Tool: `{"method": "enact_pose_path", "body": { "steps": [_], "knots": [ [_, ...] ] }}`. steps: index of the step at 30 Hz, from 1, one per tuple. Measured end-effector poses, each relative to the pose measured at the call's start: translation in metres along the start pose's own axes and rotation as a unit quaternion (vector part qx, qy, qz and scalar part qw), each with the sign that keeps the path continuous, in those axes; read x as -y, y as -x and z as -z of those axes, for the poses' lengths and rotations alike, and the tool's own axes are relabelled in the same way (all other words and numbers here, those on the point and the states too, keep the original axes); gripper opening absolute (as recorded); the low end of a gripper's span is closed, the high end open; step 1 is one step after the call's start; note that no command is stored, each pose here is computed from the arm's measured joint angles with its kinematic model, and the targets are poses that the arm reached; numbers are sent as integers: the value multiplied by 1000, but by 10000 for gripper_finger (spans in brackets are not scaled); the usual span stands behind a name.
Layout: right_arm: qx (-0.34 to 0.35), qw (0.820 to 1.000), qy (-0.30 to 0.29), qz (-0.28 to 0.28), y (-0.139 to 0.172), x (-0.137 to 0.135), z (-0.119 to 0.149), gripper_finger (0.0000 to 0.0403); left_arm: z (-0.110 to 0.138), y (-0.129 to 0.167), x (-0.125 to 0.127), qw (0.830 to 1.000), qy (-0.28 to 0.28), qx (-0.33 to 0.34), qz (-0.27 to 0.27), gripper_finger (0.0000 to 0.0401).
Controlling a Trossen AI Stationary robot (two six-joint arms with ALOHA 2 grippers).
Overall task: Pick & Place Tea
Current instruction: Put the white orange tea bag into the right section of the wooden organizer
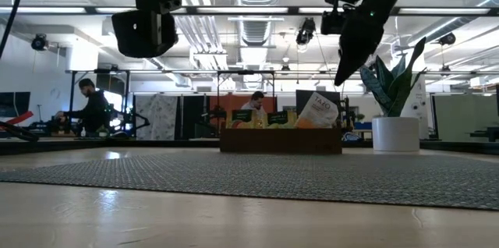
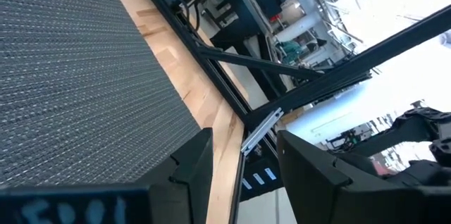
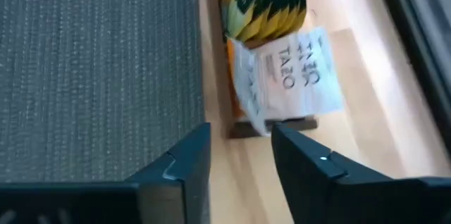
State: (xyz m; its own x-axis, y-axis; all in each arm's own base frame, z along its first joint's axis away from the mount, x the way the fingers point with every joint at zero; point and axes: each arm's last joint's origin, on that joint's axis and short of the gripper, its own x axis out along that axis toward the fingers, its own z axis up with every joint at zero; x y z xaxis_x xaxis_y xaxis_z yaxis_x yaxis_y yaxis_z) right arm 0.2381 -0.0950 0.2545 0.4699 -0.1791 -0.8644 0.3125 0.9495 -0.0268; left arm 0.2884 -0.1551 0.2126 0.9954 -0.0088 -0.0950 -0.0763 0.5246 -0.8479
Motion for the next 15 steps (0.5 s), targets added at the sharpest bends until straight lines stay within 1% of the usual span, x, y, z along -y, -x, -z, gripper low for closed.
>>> {"method": "enact_pose_path", "body": {
  "steps": [2, 5, 8, 15],
  "knots": [
    [3, 1000, 12, 4, -1, 1, -4, 154, 0, 0, 1, 1000, 1, 0, 1, 151],
    [16, 999, 34, 6, 0, 1, -8, 159, -1, -1, 1, 1000, 1, 2, 1, 151],
    [28, 998, 47, 9, 0, 2, -11, 153, -1, -1, 1, 1000, 1, 10, -3, 151],
    [15, 998, 65, 12, -8, 5, -3, 135, -1, 0, 0, 1000, -2, 12, -10, 151]
  ]
}}
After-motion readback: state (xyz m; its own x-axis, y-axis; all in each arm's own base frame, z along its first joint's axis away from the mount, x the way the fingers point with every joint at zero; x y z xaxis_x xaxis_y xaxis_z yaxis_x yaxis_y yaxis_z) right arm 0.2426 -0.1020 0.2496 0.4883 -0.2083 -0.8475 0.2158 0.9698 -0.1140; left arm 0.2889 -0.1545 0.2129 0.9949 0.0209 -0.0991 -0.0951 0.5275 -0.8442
